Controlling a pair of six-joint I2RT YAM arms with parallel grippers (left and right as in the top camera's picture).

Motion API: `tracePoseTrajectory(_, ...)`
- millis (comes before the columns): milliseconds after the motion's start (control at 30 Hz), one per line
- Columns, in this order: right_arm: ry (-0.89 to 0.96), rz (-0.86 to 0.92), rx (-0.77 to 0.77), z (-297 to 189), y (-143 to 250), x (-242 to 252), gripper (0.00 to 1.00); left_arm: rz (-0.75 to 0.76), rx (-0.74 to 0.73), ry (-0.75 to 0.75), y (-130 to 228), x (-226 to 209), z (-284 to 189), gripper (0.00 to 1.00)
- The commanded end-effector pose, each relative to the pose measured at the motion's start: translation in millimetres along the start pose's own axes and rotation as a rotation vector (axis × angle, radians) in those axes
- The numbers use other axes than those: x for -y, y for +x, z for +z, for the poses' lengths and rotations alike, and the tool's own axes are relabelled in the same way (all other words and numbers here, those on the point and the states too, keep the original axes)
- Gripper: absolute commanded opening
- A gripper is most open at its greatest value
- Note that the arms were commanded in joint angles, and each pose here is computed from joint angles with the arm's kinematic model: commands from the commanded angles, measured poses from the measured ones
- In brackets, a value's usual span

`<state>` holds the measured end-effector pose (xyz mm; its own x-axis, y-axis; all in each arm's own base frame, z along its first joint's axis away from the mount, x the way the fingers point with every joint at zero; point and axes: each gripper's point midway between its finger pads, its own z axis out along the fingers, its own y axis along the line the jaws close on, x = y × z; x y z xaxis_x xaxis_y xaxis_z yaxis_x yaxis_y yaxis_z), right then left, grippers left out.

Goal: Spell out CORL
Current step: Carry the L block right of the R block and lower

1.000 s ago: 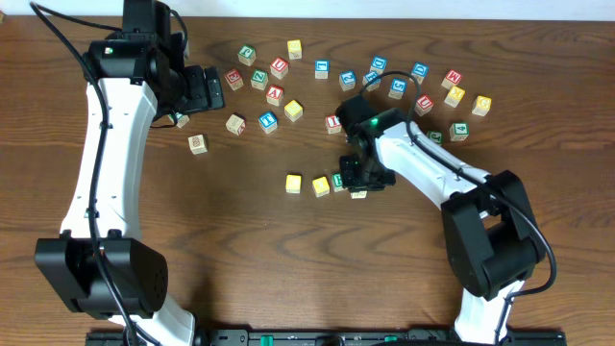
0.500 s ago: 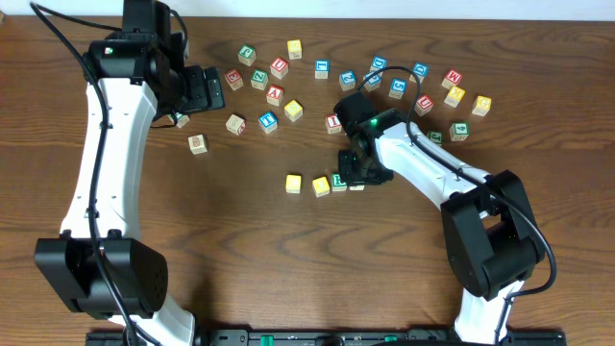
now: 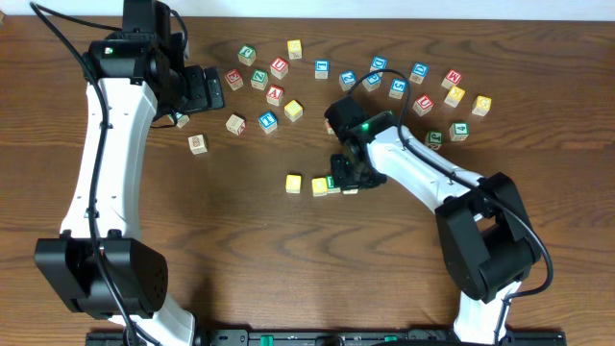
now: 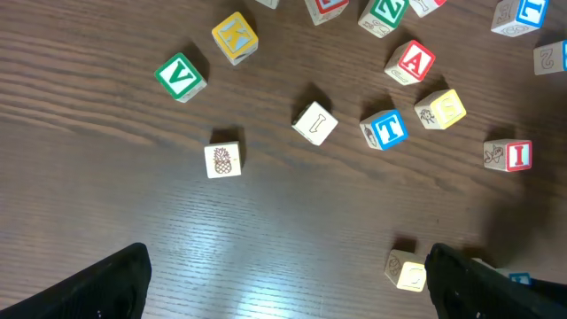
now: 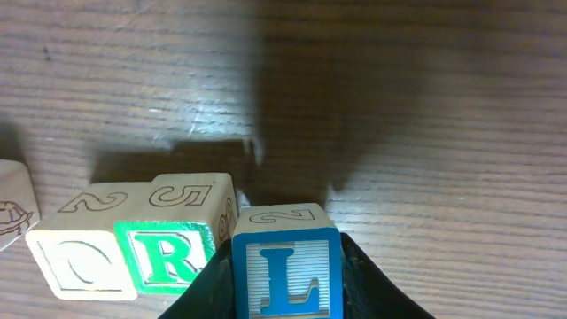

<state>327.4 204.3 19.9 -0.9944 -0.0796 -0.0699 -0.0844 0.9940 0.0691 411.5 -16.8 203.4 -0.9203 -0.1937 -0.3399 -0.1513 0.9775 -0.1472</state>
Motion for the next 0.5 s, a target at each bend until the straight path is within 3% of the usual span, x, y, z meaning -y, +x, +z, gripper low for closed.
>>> tracePoseTrajectory(0, -0.003, 0.012, -0.01, 2, 4, -3, 0.25, -0.013, -0.01, 0.006, 1, 0, 2, 0.98)
tracePoseTrajectory(467, -0.059, -0.005, -0.03, 2, 10, -19, 0.25, -0.013, -0.01, 0.006, 1, 0, 2, 0.98)
